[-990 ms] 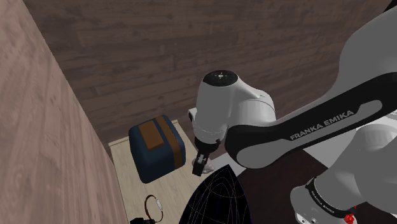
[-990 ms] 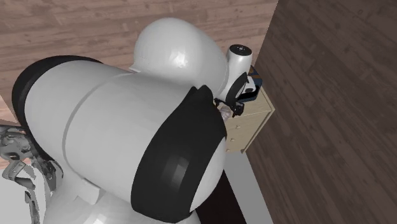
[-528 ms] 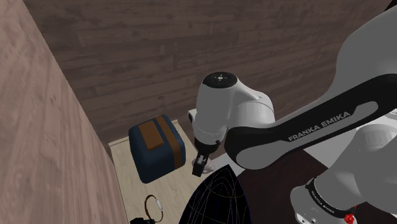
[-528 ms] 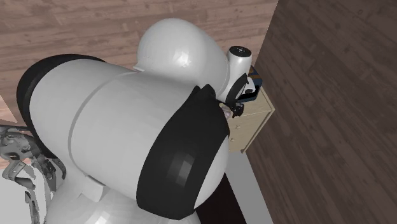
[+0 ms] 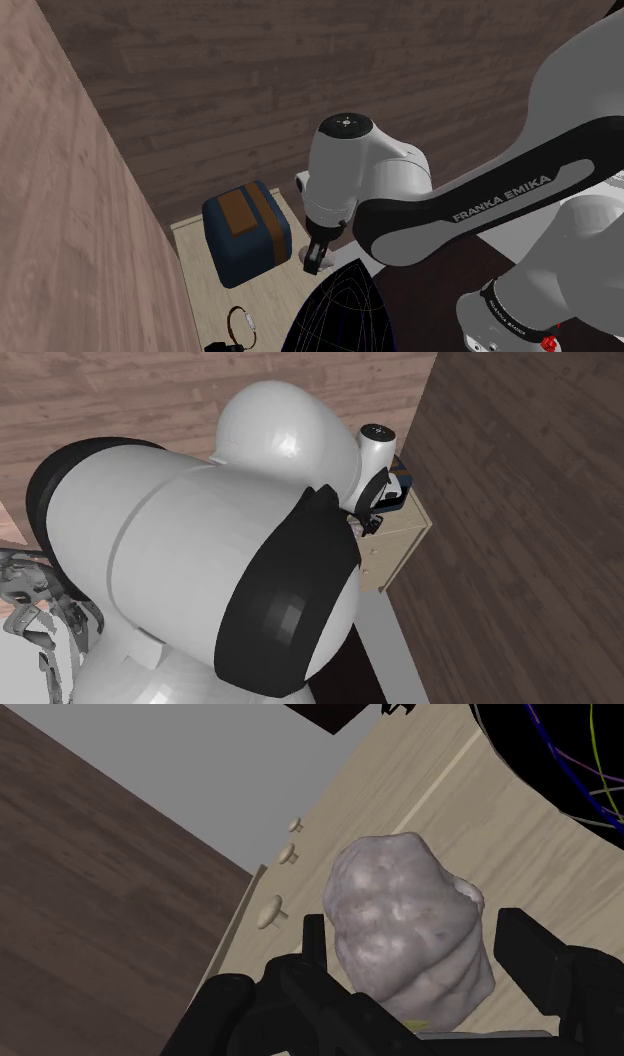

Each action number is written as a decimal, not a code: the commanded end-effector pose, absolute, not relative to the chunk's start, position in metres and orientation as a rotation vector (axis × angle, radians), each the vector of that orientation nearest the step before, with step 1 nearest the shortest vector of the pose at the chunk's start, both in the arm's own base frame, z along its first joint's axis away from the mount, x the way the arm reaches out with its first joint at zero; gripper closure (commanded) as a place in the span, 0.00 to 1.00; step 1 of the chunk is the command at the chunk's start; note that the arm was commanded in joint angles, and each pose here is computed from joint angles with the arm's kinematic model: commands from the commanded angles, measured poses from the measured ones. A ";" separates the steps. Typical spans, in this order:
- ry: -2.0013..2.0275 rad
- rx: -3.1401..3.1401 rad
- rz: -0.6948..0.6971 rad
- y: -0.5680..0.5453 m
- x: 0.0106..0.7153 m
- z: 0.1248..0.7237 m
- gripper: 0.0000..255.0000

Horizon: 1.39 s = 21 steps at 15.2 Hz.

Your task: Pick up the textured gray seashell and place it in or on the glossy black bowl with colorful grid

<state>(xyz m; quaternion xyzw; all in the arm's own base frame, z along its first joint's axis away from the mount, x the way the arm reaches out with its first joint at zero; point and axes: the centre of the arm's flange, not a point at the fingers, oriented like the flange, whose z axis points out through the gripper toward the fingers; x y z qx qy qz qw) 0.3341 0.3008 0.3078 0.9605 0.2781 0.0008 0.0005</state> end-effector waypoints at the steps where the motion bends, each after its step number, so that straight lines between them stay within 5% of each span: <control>1: 0.874 3.016 0.002 0.301 0.334 0.308 1.00; 21: 0.874 3.016 0.002 0.301 0.334 0.408 1.00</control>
